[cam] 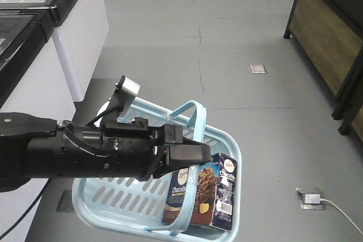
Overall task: Left arm holds basket, right arm returns cookies
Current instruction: 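Bring the held basket in front of the robot with the left gripper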
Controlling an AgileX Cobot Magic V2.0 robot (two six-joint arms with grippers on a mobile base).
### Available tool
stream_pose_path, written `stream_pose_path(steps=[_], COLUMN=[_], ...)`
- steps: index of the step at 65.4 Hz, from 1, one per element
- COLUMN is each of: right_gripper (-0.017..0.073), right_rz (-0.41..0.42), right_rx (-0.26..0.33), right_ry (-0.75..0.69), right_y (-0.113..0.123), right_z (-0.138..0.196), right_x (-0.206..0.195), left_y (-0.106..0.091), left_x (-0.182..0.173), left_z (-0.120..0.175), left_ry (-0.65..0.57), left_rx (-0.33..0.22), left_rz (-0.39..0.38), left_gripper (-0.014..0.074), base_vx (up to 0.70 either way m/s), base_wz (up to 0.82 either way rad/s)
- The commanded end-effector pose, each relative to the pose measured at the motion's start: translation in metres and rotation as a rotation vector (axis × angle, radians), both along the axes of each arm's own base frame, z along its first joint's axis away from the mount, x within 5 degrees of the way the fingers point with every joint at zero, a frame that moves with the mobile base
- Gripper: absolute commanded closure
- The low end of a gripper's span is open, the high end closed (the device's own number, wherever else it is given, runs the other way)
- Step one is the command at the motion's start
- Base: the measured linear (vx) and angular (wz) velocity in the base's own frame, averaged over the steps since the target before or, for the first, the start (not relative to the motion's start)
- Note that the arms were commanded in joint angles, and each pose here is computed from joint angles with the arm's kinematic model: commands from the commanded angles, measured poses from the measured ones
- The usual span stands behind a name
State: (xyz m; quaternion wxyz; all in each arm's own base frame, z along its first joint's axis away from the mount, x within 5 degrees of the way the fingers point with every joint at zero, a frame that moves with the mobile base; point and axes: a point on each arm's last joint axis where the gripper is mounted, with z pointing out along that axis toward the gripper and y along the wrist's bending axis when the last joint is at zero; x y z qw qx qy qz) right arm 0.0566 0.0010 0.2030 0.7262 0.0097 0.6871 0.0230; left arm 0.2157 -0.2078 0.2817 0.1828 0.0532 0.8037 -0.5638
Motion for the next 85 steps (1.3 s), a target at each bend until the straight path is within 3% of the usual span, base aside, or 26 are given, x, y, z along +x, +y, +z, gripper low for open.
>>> stream_pose_path(steps=[1, 85], right_gripper=[0.057, 0.057], right_rz=[-0.004, -0.004], right_rx=[-0.015, -0.015], right_ry=[-0.069, -0.068], right_y=[0.0001, 0.0001], right_z=[0.0014, 0.0013], right_x=[-0.0008, -0.0007], left_y=[-0.0008, -0.0015], left_x=[-0.0057, -0.0026], left_z=[0.0298, 0.038], left_ry=[-0.012, -0.066], left_rx=[-0.149, -0.148], left_rz=[-0.013, -0.015], left_gripper=[0.0598, 0.0596], base_vx=[0.0, 0.0], base_wz=[0.0, 0.0])
